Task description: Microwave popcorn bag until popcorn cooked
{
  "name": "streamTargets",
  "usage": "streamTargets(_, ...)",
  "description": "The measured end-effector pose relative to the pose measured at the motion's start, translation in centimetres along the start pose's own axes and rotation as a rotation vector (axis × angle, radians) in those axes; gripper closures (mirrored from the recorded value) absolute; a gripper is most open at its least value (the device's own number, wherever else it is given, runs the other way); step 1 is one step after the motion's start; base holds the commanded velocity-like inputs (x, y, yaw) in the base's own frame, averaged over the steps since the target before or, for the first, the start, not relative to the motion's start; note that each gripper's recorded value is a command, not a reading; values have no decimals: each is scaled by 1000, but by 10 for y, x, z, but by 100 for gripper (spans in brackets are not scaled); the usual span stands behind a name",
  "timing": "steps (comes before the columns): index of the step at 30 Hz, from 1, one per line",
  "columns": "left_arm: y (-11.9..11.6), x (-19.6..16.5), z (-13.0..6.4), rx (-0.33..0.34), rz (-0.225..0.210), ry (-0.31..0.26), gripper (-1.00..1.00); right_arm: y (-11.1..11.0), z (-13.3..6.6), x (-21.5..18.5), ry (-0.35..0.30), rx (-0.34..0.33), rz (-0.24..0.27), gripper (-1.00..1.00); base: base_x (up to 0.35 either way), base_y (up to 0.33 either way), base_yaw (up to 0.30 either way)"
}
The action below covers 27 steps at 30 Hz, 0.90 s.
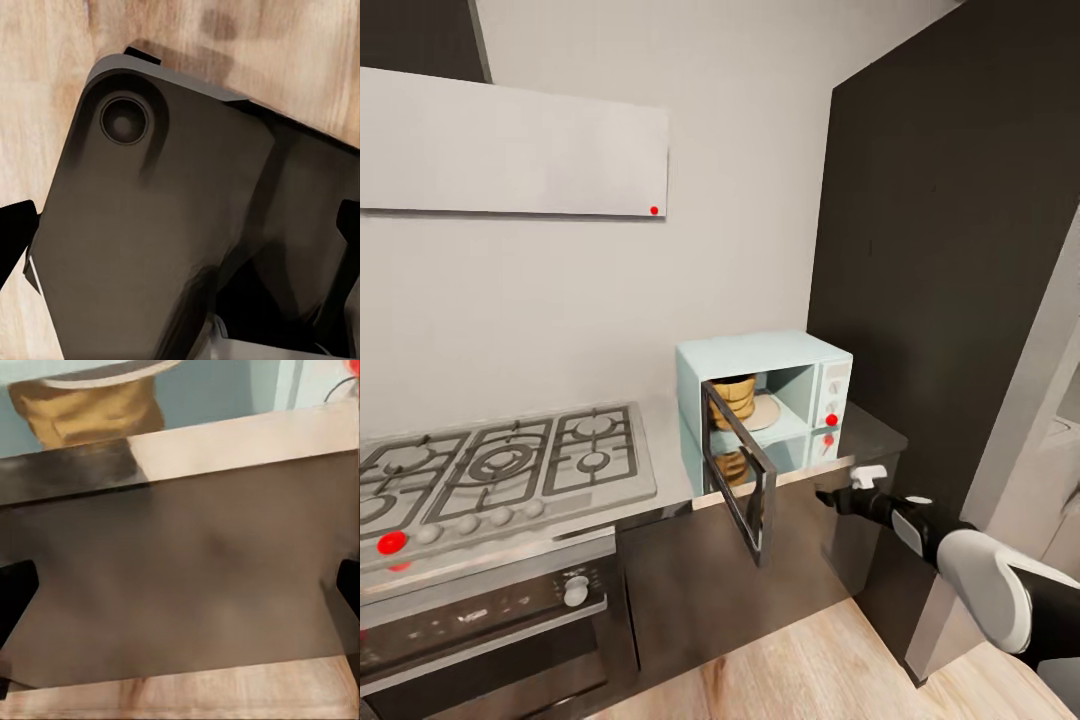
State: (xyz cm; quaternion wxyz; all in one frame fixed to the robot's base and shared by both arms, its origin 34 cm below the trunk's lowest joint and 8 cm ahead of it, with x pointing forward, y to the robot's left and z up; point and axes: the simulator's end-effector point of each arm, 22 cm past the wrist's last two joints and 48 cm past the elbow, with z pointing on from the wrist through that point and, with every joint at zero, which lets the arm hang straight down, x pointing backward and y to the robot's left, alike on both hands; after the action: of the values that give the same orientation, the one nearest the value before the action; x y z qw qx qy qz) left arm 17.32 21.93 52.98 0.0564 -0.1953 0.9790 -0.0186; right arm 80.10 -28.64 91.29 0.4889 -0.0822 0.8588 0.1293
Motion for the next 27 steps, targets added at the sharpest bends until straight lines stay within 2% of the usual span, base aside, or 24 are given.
streamTargets(2,0,-1,0,0,-1,-1,-100,-5,1,19,37,36,16,-100,0,0,0)
streamTargets(5,0,-1,0,0,-3,-2,-100,-23,-4,73,124,130,-2,-100,0,0,0)
streamTargets(6,0,-1,0,1,-3,-3,-100,-32,-12,121,188,183,-11,-100,0,0,0)
streamTargets(7,-1,-1,0,1,-3,-3,-100,-29,-25,184,272,194,-6,-100,0,0,0)
streamTargets(8,0,-1,0,0,-3,-3,-100,-31,-28,195,287,209,-5,-100,0,0,0)
streamTargets(9,0,-1,0,1,-3,-3,-100,-32,-42,237,346,232,1,-100,0,0,0)
streamTargets(11,0,-2,0,0,-3,-3,-100,-29,-55,276,400,236,8,-100,0,0,0)
streamTargets(13,0,-2,0,0,-3,-3,-100,-21,-81,335,480,238,21,-100,0,0,0)
streamTargets(14,0,-2,0,0,-3,-3,-100,-19,-89,352,503,241,25,-100,0,0,0)
streamTargets(15,0,-2,0,0,-3,-3,-100,-16,-105,383,547,253,30,-100,0,0,0)
streamTargets(17,0,-2,0,0,-3,-3,-100,-11,-124,414,596,263,35,-100,0,0,0)
streamTargets(19,0,-2,0,0,-4,-3,-100,-4,-157,461,669,267,48,-100,0,0,0)
streamTargets(24,0,-2,0,0,-4,-3,-100,19,-204,522,758,248,69,-100,0,0,0)
streamTargets(27,0,-1,0,0,-4,-3,-100,26,-217,538,778,234,76,-100,0,0,0)
